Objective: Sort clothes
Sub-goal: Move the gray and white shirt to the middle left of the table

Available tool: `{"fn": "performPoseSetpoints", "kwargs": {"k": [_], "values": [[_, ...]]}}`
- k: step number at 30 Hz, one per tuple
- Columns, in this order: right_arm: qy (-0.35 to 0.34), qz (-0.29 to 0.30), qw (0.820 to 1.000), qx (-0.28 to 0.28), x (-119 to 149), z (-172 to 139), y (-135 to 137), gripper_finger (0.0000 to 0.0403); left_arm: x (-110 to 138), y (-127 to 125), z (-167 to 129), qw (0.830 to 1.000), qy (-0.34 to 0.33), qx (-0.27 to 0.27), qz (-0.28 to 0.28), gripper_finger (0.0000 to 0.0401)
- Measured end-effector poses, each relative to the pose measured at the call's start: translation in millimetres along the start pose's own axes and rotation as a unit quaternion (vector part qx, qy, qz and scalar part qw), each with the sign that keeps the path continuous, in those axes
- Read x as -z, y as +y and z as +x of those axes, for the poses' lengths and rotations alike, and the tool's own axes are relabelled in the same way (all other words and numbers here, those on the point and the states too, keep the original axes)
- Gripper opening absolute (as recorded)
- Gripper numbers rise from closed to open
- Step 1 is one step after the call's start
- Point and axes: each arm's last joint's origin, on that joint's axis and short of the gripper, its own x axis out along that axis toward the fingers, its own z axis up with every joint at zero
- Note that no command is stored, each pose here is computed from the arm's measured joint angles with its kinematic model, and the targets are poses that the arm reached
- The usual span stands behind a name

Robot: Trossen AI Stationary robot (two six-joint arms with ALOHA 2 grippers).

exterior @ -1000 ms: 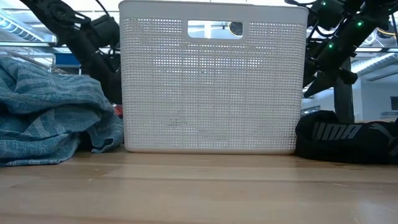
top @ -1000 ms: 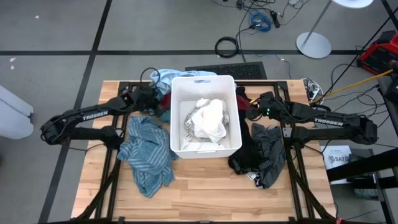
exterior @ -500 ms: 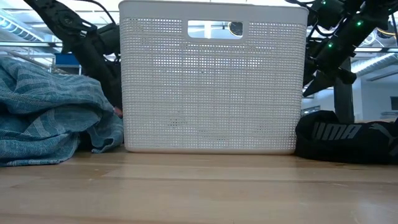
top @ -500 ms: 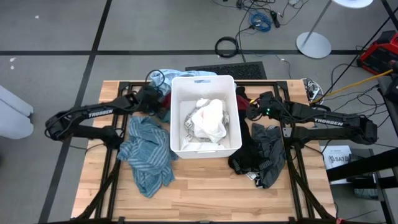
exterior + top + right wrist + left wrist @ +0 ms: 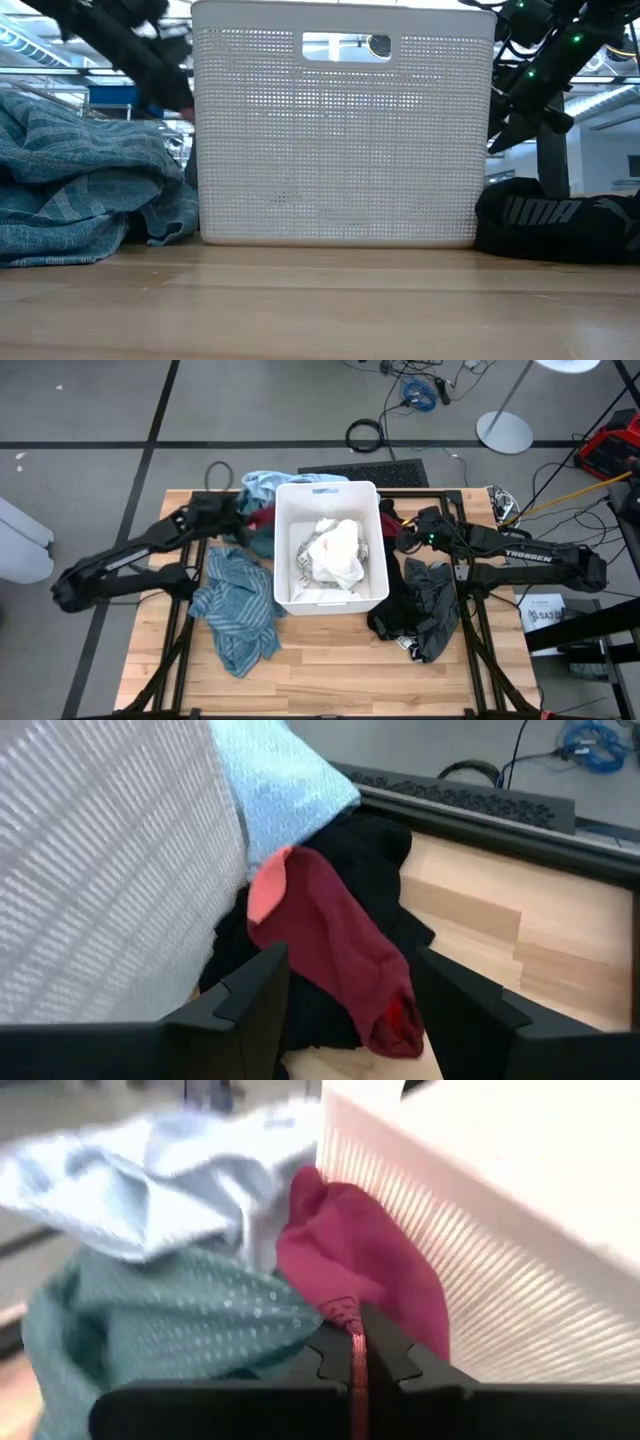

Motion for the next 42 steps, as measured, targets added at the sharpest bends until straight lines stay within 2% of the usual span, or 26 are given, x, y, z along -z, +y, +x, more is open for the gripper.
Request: {"fn": "performPoseSetpoints", "kwargs": {"k": [4, 8, 21, 30, 42], "values": [[-0.013, -0.005, 1.000, -0.011, -3, 0, 2, 0.0196, -10, -3, -27, 0.998, -0.064, 0.014, -0.010, 0.0004], [-0.016, -0.007, 1.000, -0.014, -3, 0, 3, 0.0196, -14, -4, -43, 0.995, -0.099, 0.021, -0.010, 0.0011], [-0.003, -0.003, 1.000, -0.031, -3, 0, 4, 0.0196, -10, -4, -45, 0.996, -0.088, 0.019, -0.010, 0.0016], [0.002, -0.002, 0.999, -0.039, -2, 0, 4, 0.0196, 7, 0, -41, 1.000, 0.009, -0.003, -0.025, 0.0021], [0.003, 0.007, 0.999, -0.039, -2, 0, 4, 0.0196, 9, 0, -24, 0.998, 0.059, 0.006, -0.024, 0.0077]]}}
